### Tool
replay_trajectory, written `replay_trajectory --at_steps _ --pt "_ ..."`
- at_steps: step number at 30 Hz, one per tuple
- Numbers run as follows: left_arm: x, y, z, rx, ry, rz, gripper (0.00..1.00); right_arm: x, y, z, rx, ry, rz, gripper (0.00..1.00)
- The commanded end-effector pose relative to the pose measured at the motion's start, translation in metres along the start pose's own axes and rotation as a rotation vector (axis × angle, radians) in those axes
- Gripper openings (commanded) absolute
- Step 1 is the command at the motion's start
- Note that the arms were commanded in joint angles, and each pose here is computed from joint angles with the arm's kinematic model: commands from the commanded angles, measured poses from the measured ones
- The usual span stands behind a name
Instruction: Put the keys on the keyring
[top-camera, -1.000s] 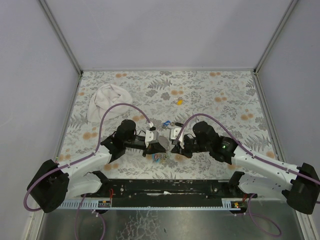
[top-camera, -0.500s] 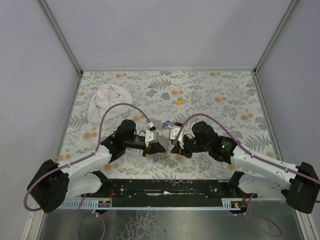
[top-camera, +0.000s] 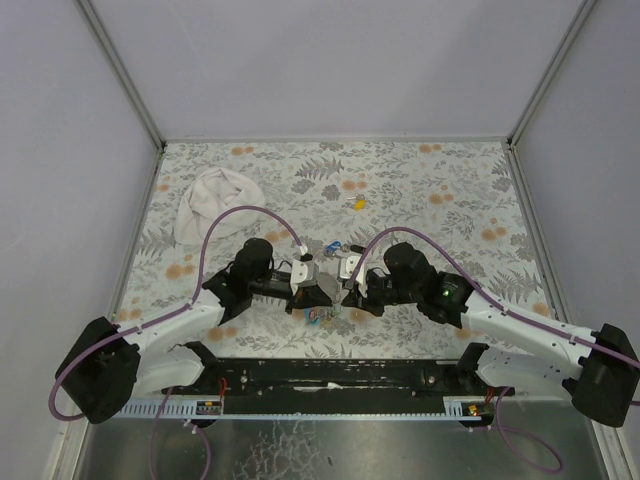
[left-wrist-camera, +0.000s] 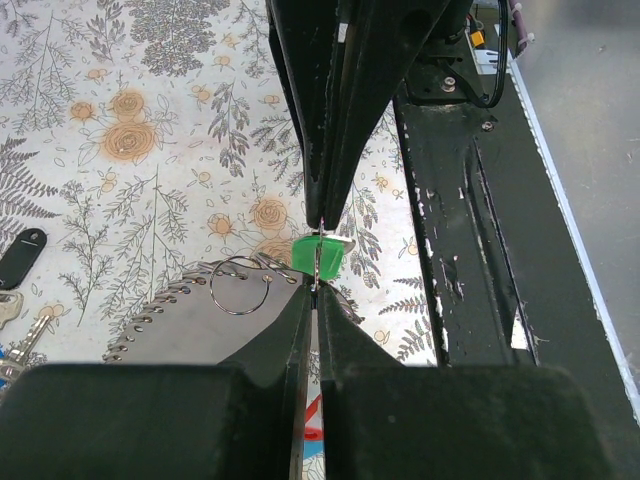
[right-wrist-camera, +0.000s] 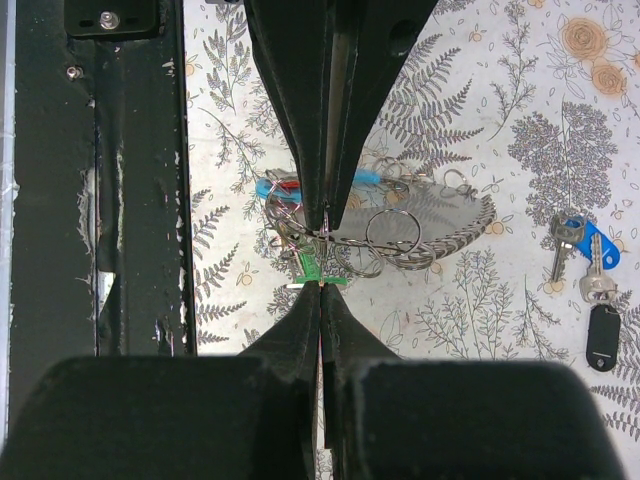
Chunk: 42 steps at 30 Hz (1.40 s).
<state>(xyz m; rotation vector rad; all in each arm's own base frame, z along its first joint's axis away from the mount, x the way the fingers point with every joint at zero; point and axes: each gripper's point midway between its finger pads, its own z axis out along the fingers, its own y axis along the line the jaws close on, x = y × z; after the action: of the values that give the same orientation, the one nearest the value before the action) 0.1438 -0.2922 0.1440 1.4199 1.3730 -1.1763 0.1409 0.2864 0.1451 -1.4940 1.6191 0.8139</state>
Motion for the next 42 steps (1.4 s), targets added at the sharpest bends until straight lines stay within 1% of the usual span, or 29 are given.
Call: replay_trajectory --at_steps 1,31,42 --pt "-0.024 0.004 0.002 0.015 -0.054 0.079 0.00 -0.027 -0.006 0.000 0.009 -0.072 -0.030 0.00" --pt "-0.021 0.002 0.004 0.031 -0.037 0.064 0.00 -0.029 -0.011 0.001 0.038 -0.078 -0.017 0.00" --pt "-0.019 0.007 0.000 -0.011 -0.023 0.097 0.00 -0.023 -0.018 -0.009 0.091 -0.026 -0.008 0.00"
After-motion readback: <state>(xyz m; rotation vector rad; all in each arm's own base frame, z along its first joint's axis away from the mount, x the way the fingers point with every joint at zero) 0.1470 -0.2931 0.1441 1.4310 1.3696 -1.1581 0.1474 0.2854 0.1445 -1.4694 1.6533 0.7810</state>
